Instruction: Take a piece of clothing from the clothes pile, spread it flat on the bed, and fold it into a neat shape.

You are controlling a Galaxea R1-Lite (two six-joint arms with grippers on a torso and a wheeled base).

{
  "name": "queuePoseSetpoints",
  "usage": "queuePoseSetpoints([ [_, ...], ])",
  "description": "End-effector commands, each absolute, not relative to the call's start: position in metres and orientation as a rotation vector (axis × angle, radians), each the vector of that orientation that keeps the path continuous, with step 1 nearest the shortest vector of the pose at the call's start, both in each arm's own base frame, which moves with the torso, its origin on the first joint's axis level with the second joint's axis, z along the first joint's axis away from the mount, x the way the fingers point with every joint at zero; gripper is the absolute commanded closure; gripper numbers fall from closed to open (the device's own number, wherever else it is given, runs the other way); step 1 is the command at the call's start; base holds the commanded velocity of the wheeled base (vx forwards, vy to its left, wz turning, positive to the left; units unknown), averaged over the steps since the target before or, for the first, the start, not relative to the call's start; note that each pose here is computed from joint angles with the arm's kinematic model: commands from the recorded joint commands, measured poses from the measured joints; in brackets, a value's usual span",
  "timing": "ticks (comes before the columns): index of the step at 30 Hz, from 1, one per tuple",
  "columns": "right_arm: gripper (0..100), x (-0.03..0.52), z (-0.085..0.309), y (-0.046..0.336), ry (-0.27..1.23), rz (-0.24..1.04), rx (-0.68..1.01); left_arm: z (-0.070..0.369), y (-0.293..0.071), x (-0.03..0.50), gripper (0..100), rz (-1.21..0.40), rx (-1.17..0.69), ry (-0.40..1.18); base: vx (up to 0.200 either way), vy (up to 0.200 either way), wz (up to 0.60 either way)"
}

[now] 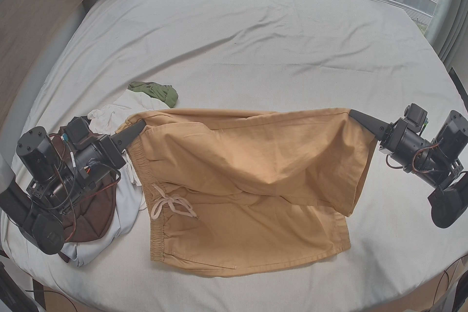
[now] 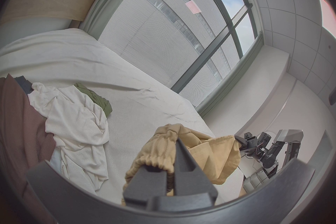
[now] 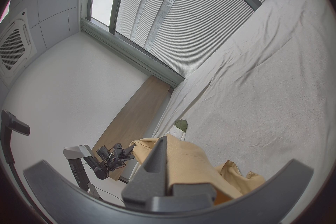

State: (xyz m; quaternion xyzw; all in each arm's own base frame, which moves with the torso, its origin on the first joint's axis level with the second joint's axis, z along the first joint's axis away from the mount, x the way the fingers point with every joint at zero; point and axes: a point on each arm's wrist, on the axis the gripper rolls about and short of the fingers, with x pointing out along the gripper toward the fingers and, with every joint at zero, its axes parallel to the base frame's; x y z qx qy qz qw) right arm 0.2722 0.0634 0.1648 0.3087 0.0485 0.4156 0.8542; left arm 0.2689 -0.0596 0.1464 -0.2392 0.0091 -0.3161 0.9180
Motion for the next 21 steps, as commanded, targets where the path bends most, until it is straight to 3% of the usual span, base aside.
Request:
queuePoseSetpoints([
  [1, 100, 0.273, 0.165, 0.062, 0.1, 0.874, 0.648, 0.145, -0.06, 0.269, 100, -0.648, -0.493, 0.022, 0.0, 0.0, 0.0],
  [21, 100, 0.279, 0.166, 0.04, 0.1, 0.838, 0.674, 0.134, -0.05, 0.271, 100, -0.606, -0.494, 0.06, 0.0, 0.0, 0.0],
])
